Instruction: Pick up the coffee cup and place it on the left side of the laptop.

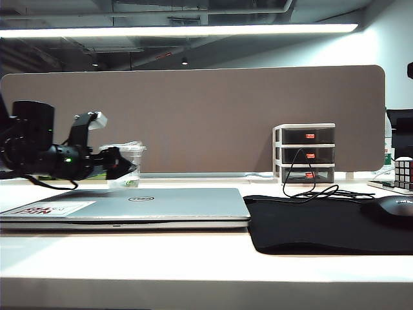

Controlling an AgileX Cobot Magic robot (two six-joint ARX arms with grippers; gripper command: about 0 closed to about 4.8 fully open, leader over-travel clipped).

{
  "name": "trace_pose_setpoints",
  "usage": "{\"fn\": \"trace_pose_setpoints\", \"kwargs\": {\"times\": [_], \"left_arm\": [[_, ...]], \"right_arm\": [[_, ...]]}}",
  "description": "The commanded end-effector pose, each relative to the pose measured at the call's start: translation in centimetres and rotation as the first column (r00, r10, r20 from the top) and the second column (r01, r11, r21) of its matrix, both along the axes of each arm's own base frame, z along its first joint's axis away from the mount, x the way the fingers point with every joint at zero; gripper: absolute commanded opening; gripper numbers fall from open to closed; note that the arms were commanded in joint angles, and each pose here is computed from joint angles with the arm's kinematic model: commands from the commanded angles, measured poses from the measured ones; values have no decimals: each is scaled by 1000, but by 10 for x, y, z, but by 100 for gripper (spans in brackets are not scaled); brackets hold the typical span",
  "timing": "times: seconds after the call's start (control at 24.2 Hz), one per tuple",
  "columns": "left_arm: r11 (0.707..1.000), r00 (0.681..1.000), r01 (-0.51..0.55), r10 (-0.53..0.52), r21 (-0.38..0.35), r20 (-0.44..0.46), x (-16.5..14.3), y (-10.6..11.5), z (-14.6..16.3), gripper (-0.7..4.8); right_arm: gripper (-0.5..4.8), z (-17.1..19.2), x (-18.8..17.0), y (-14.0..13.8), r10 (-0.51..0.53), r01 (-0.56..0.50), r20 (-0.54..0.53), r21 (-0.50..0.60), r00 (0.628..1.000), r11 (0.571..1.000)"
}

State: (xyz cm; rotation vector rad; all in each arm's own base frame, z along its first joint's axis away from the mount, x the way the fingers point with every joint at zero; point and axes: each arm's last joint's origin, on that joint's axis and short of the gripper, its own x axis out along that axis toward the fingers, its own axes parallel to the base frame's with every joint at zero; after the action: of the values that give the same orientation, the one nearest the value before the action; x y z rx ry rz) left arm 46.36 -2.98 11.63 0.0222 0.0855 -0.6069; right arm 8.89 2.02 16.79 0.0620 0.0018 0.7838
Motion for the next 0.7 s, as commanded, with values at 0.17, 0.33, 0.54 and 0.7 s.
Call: {"fn": "trace_pose_setpoints", "kwargs": {"times": [0.17,0.33,0.54,0.7], "left_arm": [[1000,1000,-12,12,4,4,16,-14,1,479],[998,998,-69,69,10,6,18,-15,1,479],[997,997,-79,79,10,7,19,-13,1,355],[997,997,-80,80,9,15,19,-12,1,336]], "right_arm": [[-1,-1,0,0,1,-1,7,-3,1000,1000],[-1,-1,0,0,1,-1,5,-3,1000,1000],[-1,-2,0,0,1,-1,0,-3,1000,1000],[-1,-2,0,0,2,-2,-1,-2,1000,1000]]}}
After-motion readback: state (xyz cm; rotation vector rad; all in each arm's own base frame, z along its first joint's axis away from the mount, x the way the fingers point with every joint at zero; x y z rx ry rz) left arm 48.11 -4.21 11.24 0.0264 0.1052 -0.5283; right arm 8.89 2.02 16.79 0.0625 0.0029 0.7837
